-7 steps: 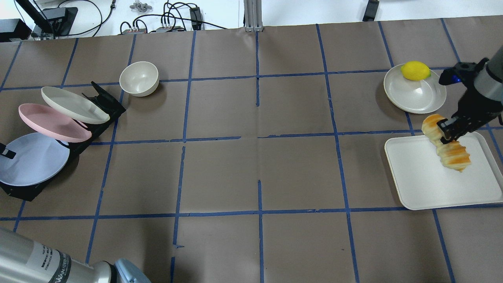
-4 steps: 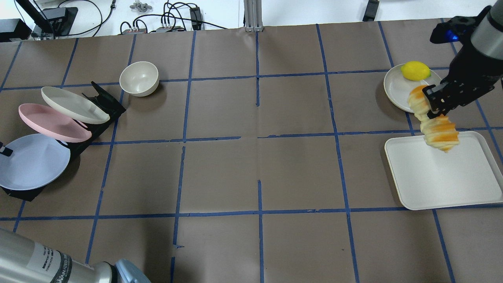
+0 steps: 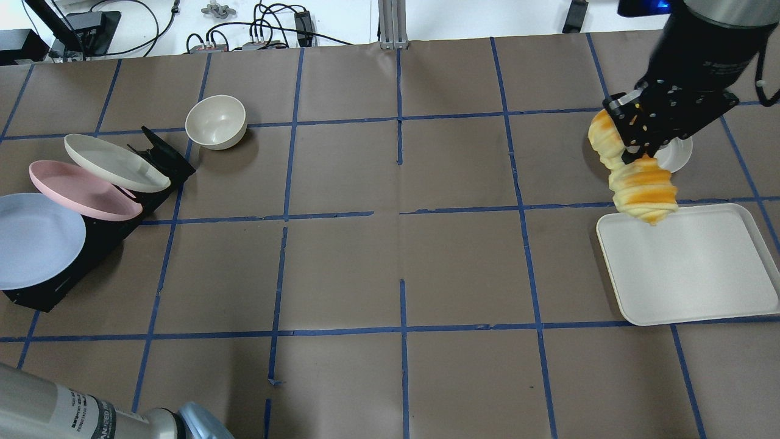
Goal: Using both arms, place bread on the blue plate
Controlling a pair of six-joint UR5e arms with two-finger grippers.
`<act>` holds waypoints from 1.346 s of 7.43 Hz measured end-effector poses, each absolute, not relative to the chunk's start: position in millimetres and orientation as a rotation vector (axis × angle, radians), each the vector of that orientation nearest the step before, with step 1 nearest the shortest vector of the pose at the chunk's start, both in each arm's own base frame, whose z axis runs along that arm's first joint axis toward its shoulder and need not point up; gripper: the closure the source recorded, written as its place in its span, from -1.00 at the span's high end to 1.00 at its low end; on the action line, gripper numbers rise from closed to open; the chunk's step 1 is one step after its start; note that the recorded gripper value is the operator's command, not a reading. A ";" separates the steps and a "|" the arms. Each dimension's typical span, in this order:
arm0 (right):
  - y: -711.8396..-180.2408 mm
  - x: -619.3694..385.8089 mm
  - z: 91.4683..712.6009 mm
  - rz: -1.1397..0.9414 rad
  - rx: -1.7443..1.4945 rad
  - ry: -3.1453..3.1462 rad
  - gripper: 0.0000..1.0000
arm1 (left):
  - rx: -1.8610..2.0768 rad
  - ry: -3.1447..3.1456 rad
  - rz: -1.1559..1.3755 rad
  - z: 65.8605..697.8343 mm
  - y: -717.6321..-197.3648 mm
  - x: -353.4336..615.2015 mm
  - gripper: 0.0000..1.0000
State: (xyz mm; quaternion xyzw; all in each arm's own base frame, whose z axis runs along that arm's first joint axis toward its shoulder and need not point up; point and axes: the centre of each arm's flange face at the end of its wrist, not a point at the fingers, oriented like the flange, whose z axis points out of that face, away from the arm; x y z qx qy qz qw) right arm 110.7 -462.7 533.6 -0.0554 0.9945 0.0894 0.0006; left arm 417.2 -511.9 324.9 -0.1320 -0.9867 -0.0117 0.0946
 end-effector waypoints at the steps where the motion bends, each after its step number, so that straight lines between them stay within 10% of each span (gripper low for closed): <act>1: -462.5 131.2 530.9 0.295 -0.167 3.129 -0.86 | -0.406 -2.944 -0.023 355.6 -504.4 408.3 -0.94; 10: -462.0 148.0 520.0 0.331 -0.181 3.125 -0.85 | -0.533 -3.003 0.013 510.1 -533.7 96.2 -0.91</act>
